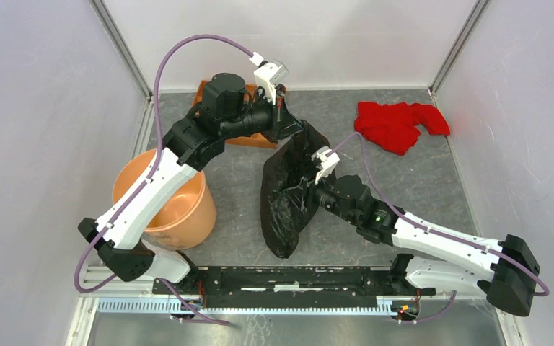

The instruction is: Put the trash bags into the trash bin

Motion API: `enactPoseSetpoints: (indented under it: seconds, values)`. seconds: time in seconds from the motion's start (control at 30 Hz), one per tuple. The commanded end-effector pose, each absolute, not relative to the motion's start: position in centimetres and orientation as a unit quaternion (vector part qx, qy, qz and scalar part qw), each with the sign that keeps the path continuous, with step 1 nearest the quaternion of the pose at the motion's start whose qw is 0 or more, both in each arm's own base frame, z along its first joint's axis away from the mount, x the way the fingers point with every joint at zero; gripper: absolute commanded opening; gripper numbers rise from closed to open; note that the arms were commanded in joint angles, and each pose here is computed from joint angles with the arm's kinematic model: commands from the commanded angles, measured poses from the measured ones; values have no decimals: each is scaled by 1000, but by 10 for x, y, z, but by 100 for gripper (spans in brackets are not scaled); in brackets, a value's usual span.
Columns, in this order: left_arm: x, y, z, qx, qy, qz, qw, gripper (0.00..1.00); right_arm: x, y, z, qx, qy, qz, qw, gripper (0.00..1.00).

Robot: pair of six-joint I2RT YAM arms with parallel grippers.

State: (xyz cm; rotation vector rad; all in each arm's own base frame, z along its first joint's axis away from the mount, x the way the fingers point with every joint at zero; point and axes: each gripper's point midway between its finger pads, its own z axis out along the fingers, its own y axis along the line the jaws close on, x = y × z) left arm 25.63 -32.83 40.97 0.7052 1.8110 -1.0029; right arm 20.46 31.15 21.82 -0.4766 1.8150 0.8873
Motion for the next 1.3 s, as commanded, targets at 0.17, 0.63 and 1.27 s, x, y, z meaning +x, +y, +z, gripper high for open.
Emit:
enactPoseSetpoints:
  seconds: [0.17,0.63,1.27]
  values:
    - [261,-294,439,191,728,-390,531,2,244,279,290,-97,705,316,627,1]
    - [243,-117,358,-41,854,-68,514,100,275,157,269,-87,782,86,611,0]
    - [225,-117,230,-64,925,1,374,55,248,135,334,-112,736,120,656,1]
